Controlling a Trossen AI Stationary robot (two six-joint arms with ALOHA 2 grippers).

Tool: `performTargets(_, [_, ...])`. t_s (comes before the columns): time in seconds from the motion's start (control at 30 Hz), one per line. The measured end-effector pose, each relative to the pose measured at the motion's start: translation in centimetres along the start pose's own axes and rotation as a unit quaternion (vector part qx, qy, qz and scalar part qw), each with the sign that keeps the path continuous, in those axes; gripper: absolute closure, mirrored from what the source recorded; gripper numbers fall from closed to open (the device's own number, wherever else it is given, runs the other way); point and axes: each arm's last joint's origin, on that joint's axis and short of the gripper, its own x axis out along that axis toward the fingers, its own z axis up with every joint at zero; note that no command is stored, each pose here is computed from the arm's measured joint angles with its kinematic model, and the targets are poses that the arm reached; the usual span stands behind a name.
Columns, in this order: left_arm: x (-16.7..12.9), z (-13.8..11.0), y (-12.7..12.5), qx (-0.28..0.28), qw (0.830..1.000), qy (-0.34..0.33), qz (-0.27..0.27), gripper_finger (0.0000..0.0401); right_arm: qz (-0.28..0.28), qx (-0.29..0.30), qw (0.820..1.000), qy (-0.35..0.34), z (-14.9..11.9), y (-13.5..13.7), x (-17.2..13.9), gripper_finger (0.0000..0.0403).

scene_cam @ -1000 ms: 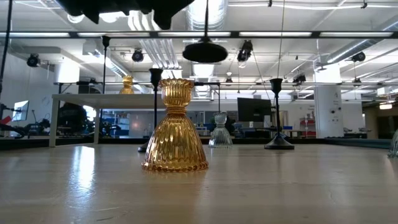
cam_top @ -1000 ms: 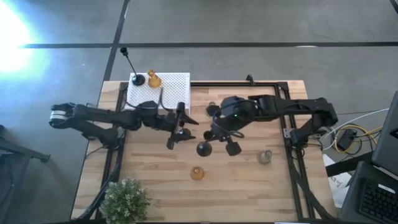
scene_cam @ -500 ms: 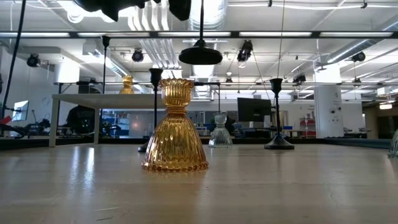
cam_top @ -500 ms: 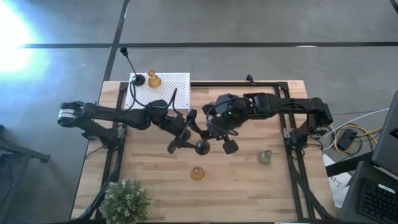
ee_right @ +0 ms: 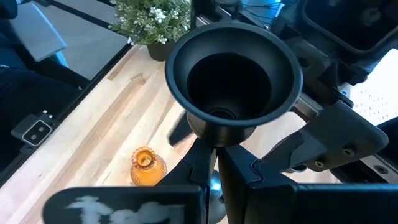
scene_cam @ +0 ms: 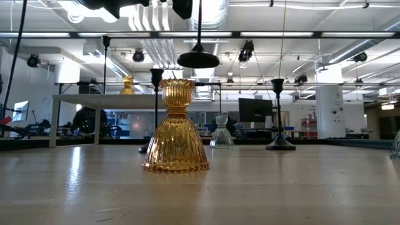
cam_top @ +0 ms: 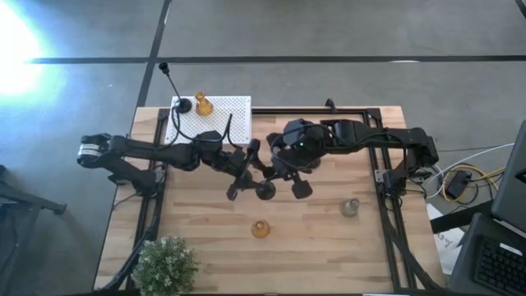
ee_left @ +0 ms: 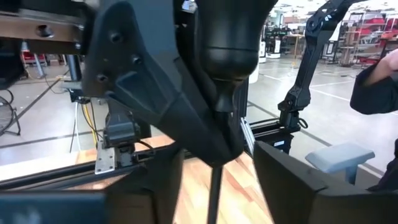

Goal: Pick & Place candle stick holders
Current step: Put the large black candle holder on the shelf

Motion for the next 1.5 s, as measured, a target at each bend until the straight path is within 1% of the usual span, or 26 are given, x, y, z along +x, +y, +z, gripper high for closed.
performTargets(0.27, [0.0, -0.2, 0.0, -0.008, 1.0, 0.009, 0.0, 0.0346, -0.001, -0.001, 1.0, -0.003, 0.0, 0.0, -0.1, 0.0394])
performTargets(0.33, [0.0, -0.1, 0.0, -0.007, 1.0, 0.009, 0.0, 0.0375, -0.001, -0.001, 1.0, -0.004, 0.1, 0.0, -0.1, 0.0394])
performTargets(0.37, [0.0, -0.1, 0.0, -0.007, 1.0, 0.008, 0.0, 0.0383, 0.0, -0.001, 1.0, -0.005, 0.1, 0.0, -0.2, 0.0394])
performTargets(0.57, [0.0, -0.1, 0.1, -0.006, 1.0, 0.007, 0.016, 0.0383, 0.012, -0.003, 1.0, -0.009, 0.1, 0.0, -0.2, 0.0393])
performTargets(0.67, [0.0, -0.1, 0.1, -0.006, 1.0, 0.007, 0.017, 0.0383, 0.007, 0.006, 1.0, -0.013, 0.2, 0.0, -0.3, 0.0379])
performTargets(0.8, [0.0, -0.1, 0.2, -0.007, 1.0, 0.006, 0.029, 0.0383, -0.047, 0.014, 0.999, -0.008, 0.6, 0.0, -0.9, 0.0338])
performTargets(0.93, [-0.1, -0.1, 0.3, -0.007, 0.999, 0.006, 0.04, 0.0383, -0.076, 0.027, 0.997, 0.002, 1.0, 0.2, -2.0, 0.0291])
performTargets(1.03, [-0.2, 0.0, 0.3, -0.007, 0.999, 0.01, 0.053, 0.0383, -0.105, 0.045, 0.993, 0.034, 0.7, 0.5, -3.0, 0.0257])
performTargets(1.1, [-0.3, 0.0, 0.4, -0.009, 0.997, 0.015, 0.076, 0.0383, -0.12, 0.06, 0.989, 0.061, 0.2, 0.7, -3.6, 0.0238])
performTargets(1.17, [-0.4, 0.2, 0.5, -0.007, 0.993, 0.017, 0.115, 0.0383, -0.133, 0.081, 0.984, 0.085, -0.3, 0.9, -4.1, 0.0223])
performTargets(1.23, [-0.6, 0.3, 0.8, 0.001, 0.984, 0.019, 0.176, 0.0383, -0.147, 0.106, 0.977, 0.109, -0.9, 1.2, -4.9, 0.0213])
performTargets(1.3, [-0.9, 0.4, 1.2, 0.014, 0.967, 0.024, 0.254, 0.0383, -0.165, 0.127, 0.971, 0.119, -1.3, 1.5, -5.7, 0.0209])
performTargets(1.33, [-1.0, 0.5, 1.5, 0.022, 0.955, 0.026, 0.296, 0.0383, -0.173, 0.134, 0.968, 0.123, -1.5, 1.6, -6.1, 0.0208])
performTargets(1.37, [-1.2, 0.6, 1.7, 0.031, 0.939, 0.03, 0.341, 0.0383, -0.182, 0.14, 0.965, 0.127, -1.8, 1.7, -6.4, 0.0208])
performTargets(1.43, [-1.6, 1.4, 2.4, 0.05, 0.901, 0.034, 0.429, 0.0383, -0.194, 0.148, 0.961, 0.128, -2.3, 1.9, -6.9, 0.021])
performTargets(1.47, [-1.7, 1.8, 2.8, 0.056, 0.882, 0.034, 0.467, 0.0383, -0.195, 0.153, 0.96, 0.13, -2.6, 2.0, -7.1, 0.0211])
performTargets(1.5, [-1.9, 2.4, 3.3, 0.058, 0.866, 0.027, 0.495, 0.0383, -0.198, 0.155, 0.959, 0.13, -2.9, 2.1, -7.3, 0.0212])
